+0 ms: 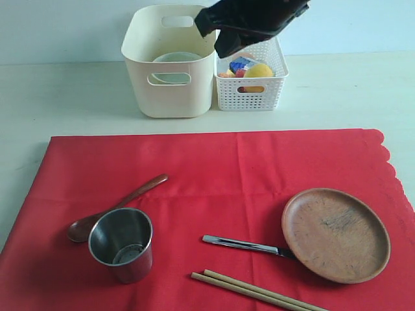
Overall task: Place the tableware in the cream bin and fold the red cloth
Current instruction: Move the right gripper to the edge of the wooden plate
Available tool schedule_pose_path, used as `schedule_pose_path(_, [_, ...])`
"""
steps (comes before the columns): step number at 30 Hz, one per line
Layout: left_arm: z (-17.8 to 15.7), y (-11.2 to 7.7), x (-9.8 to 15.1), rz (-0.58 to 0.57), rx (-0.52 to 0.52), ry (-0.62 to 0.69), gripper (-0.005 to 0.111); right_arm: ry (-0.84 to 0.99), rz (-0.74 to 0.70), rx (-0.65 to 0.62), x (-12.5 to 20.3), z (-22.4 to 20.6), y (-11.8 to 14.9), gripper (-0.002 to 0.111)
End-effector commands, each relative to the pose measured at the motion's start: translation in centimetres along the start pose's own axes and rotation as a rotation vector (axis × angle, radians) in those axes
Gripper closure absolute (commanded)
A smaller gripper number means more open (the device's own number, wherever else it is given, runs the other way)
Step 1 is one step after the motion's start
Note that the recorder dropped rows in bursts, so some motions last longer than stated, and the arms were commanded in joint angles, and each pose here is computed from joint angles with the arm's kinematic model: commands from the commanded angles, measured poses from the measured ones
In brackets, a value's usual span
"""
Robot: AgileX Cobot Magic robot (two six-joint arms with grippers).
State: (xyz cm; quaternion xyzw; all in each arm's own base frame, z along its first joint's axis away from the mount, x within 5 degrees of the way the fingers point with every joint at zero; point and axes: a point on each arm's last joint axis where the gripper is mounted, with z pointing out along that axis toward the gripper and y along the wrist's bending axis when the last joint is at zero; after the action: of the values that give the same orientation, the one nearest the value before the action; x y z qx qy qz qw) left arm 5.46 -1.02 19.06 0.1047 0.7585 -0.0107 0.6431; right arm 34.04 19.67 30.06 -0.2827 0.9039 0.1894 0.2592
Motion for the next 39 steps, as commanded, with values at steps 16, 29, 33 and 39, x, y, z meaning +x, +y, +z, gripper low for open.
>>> schedule_pose_path(16, [0.0, 0.0, 0.1, 0.001, -0.002, -0.005, 0.105, 0.204, 0.05, 0.003, 8.1, 4.9, -1.1, 0.108])
schedule_pose_path(29, [0.0, 0.0, 0.1, 0.001, -0.002, -0.005, 0.105, 0.299, -0.076, 0.102, 10.3, 6.2, 0.3, 0.108])
schedule_pose_path(33, [0.0, 0.0, 0.1, 0.001, -0.002, -0.005, 0.105, 0.358, -0.111, 0.3, 10.6, 5.2, -1.5, 0.108])
schedule_pose_path(39, [0.0, 0.0, 0.1, 0.001, -0.002, -0.005, 0.105, 0.346, 0.021, 0.45, 10.7, 2.9, -5.9, 0.108])
